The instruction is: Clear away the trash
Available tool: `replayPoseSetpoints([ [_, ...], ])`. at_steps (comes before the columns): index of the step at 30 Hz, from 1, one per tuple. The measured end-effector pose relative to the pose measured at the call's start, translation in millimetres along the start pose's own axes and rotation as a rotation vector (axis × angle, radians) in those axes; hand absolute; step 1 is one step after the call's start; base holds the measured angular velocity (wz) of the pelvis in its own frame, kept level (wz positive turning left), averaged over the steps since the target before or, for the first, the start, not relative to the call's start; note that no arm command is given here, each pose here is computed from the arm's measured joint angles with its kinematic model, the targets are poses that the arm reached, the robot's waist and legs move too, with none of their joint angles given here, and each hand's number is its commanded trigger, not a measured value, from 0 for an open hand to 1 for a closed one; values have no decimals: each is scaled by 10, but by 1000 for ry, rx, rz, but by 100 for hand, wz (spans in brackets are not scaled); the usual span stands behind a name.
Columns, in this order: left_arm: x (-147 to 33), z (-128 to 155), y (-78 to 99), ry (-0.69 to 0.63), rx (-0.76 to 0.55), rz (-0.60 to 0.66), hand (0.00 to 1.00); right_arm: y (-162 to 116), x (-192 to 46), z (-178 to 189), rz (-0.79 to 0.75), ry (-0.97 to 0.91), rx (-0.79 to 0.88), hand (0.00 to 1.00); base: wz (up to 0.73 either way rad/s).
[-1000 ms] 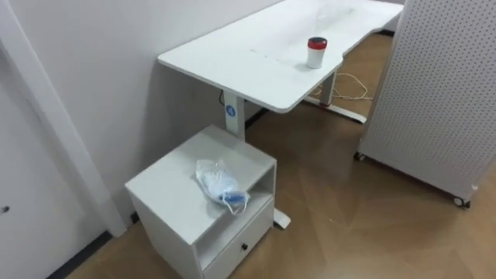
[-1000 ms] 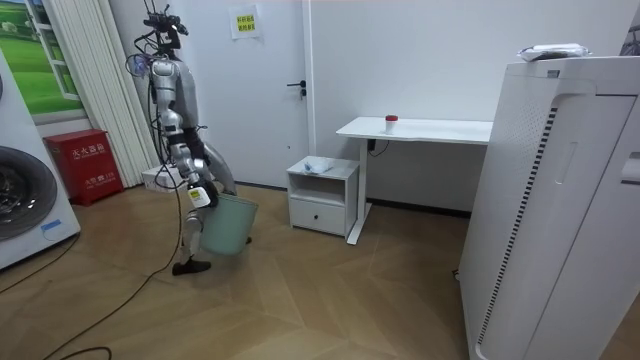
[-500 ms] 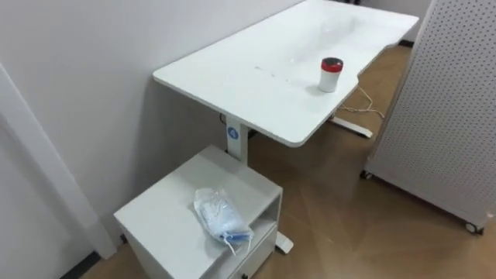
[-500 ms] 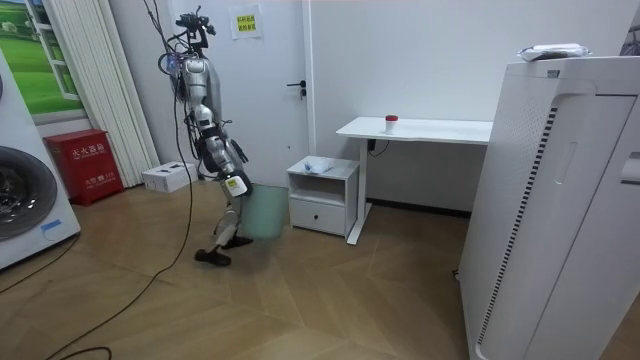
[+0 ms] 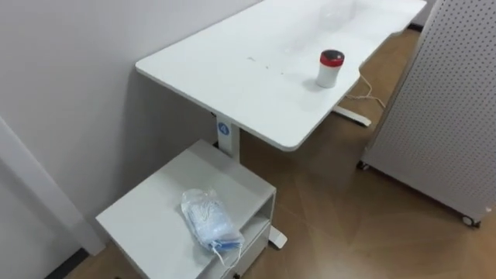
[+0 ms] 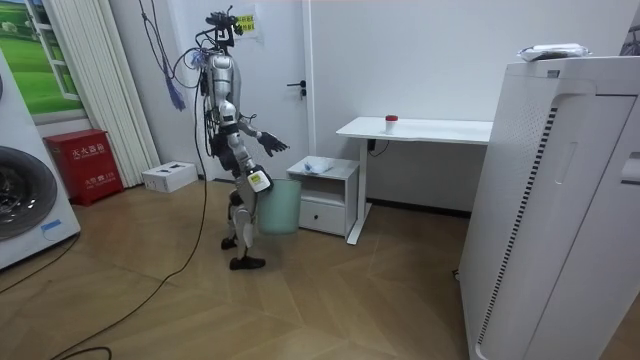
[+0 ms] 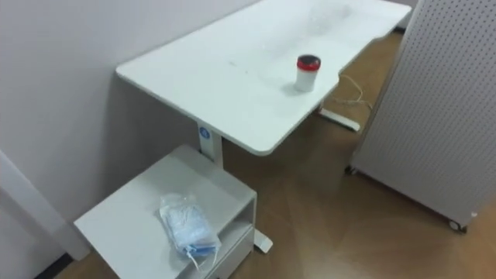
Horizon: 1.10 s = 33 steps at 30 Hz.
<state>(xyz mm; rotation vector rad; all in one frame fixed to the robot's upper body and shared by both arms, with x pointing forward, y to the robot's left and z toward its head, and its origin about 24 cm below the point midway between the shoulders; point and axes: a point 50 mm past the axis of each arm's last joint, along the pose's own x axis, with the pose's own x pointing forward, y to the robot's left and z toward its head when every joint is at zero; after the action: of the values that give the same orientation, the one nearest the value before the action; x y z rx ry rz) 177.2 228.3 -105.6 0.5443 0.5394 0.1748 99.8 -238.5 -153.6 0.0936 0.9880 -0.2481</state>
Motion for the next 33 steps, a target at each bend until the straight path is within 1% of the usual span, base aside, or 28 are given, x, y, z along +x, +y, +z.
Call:
replayPoseSetpoints([
  [4, 141, 279, -5, -102, 37, 45, 0, 68, 43, 123, 22, -31, -20, 100, -6],
  [7, 221, 399, -17, -131, 46, 76, 0, 151, 87, 256, 46, -61, -39, 100, -10],
  [11, 310, 486, -41, -128, 73, 81, 0, 240, 131, 426, 59, -103, -65, 100, -14],
  [13, 382, 633, -8, -165, 70, 106, 0, 307, 165, 593, 63, -145, -80, 100, -15],
  [16, 454, 800, 18, -202, 62, 146, 0, 369, 187, 720, 61, -173, -106, 100, -1],
  [19, 478, 879, 39, -225, 56, 184, 0, 451, 192, 821, 71, -210, -138, 100, -8],
  [26, 519, 985, 137, -239, 14, 293, 0, 538, 178, 964, 78, -280, -119, 100, -3],
  [29, 531, 1029, 175, -259, 27, 328, 0, 574, 171, 972, 84, -288, -105, 100, -6],
  [33, 577, 1182, 223, -299, 30, 360, 0, 654, 158, 1028, 106, -314, -96, 100, -4],
])
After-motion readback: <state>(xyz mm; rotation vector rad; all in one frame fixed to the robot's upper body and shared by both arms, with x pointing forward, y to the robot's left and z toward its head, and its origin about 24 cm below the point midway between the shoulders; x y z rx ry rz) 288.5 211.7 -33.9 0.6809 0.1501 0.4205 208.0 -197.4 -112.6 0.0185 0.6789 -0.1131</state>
